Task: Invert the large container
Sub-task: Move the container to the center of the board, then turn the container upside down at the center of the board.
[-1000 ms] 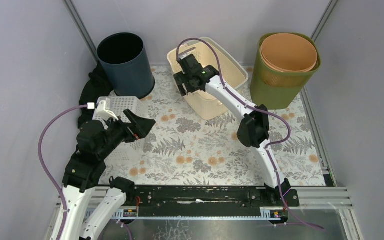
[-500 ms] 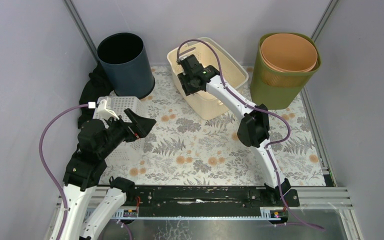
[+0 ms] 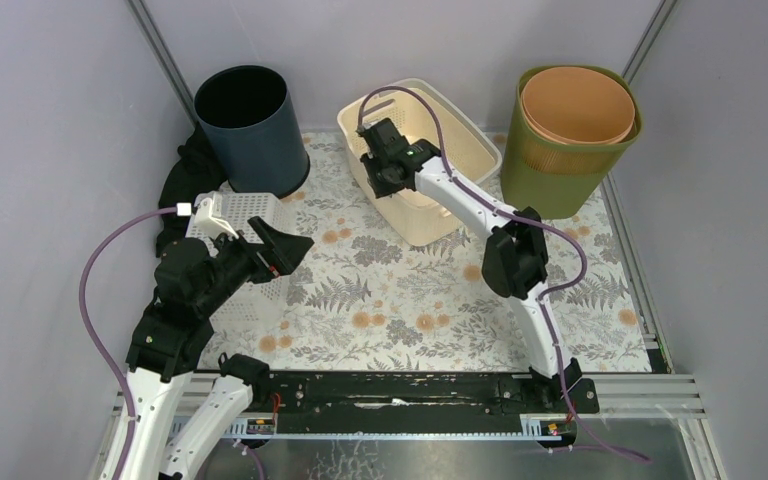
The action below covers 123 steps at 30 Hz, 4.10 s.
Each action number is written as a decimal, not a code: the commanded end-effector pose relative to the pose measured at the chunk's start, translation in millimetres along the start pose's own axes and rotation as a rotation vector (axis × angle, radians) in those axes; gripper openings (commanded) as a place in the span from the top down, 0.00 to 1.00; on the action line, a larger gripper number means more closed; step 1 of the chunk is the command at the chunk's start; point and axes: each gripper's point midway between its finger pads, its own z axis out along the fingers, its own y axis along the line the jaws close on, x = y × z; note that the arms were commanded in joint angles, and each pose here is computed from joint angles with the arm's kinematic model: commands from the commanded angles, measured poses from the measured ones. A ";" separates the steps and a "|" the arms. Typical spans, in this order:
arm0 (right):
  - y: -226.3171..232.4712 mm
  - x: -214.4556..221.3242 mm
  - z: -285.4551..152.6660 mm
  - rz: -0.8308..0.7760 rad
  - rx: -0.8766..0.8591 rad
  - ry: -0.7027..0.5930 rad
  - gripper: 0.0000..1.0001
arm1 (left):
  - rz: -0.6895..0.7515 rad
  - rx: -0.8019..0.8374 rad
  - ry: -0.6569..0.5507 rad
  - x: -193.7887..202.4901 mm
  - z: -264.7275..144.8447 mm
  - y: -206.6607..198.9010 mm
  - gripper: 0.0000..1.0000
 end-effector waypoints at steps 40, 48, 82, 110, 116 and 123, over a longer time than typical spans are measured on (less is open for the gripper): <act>43.5 257.0 -121.4 0.188 0.079 0.236 0.73 | 0.031 0.042 -0.005 12.7 -5.4 2.3 0.00; 55.6 259.7 -135.4 0.164 0.061 0.229 0.62 | 0.027 0.045 -0.002 13.1 -3.9 2.1 0.00; 69.2 230.8 -171.4 -0.050 0.016 0.365 0.23 | 0.038 0.039 0.010 11.4 -3.5 1.0 0.00; 78.3 210.1 -143.4 -0.100 0.031 0.395 0.58 | 0.036 0.032 0.017 16.9 -3.1 5.5 0.00; 79.4 214.8 -140.3 -0.101 0.024 0.408 0.73 | 0.035 0.030 0.017 17.0 -2.6 6.3 0.00; 82.0 209.3 -143.9 -0.088 0.006 0.387 0.94 | 0.033 0.035 0.017 17.1 -3.8 4.9 0.00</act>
